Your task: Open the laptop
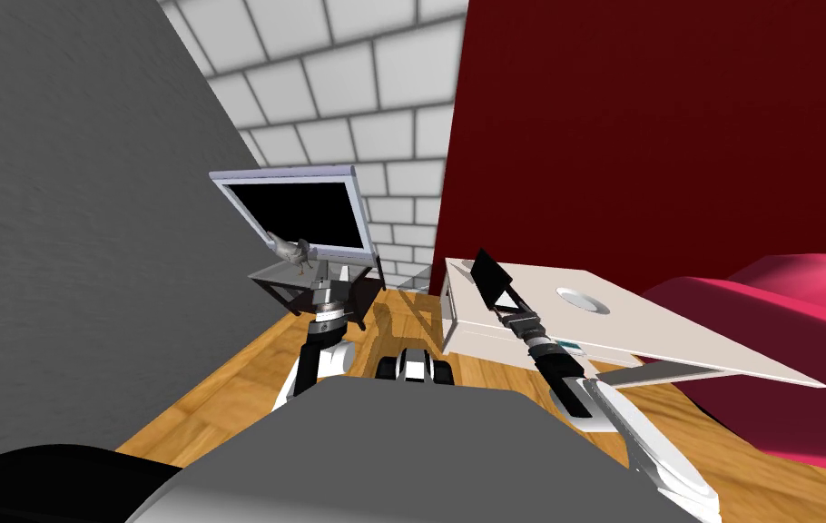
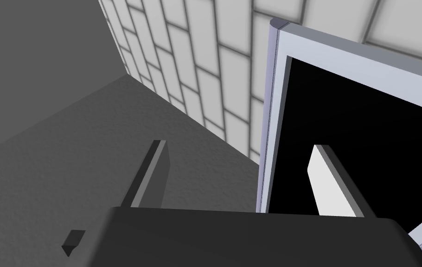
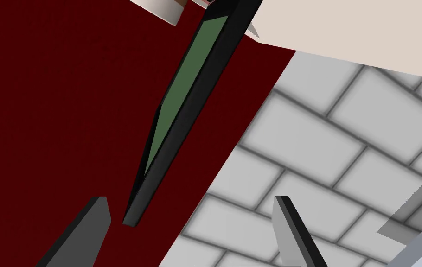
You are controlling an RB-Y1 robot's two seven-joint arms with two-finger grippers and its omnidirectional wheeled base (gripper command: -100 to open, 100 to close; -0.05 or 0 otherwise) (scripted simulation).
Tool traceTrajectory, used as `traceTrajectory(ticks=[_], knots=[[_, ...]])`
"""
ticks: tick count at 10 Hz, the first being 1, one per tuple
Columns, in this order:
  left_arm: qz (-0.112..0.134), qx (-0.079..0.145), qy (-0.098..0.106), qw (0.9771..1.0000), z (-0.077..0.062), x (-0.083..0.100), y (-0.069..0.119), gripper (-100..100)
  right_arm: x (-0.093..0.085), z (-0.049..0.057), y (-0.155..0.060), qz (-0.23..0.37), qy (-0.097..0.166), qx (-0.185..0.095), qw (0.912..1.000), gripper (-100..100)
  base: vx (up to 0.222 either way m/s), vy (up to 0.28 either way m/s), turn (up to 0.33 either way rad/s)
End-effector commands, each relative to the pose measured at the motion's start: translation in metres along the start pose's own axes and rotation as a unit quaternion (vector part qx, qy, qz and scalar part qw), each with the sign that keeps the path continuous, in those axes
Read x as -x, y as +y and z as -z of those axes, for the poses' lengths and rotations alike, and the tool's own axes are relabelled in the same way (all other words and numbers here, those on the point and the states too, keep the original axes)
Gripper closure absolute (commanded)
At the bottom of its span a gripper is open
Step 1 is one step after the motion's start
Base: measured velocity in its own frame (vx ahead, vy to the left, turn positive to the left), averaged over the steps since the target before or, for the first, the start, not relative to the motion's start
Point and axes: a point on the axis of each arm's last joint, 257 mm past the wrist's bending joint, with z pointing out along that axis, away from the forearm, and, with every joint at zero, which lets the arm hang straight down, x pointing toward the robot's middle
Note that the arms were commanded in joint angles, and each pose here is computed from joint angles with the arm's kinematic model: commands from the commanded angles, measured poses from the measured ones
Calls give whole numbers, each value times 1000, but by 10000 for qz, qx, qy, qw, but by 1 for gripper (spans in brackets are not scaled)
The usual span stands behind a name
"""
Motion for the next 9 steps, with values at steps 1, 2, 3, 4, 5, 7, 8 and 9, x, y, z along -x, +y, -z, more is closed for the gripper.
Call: traceTrajectory(ticks=[1, 2, 3, 4, 5, 7, 8, 9], knots=[[0, 0, 0, 10000, 0, 0, 0, 0, 1, -6, -19, 601, 22, -106, 9981, -100, 85, 31, -15], [0, 0, 0, 10000, 0, 0, 0, 0, 2, -8, -26, 800, 30, -142, 9967, -100, 76, 21, -14], [0, 0, 0, 10000, 0, 0, 0, 0, 3, -10, -38, 1152, 48, -205, 9931, -100, 104, 26, -23], [0, 0, 0, 10000, 0, 0, 0, 0, 3, -11, -43, 1298, 56, -232, 9912, -100, 93, 50, -17], [0, 0, 0, 10000, 0, 0, 0, 0, 4, -13, -51, 1518, 72, -271, 9880, -100, 83, 57, -18], [0, -1, 0, 10000, 0, 0, 0, 0, 5, -11, -48, 1409, 61, -248, 9897, -100, 25, 15, 0], [0, -1, 0, 10000, 0, 0, 0, 0, 5, -11, -48, 1405, 60, -247, 9898, 100, 0, 0, 0], [0, -1, 0, 10000, 0, 0, 0, 0, 3, -16, -50, 1017, 42, -256, 9945, 100, -22, -45, 33]])
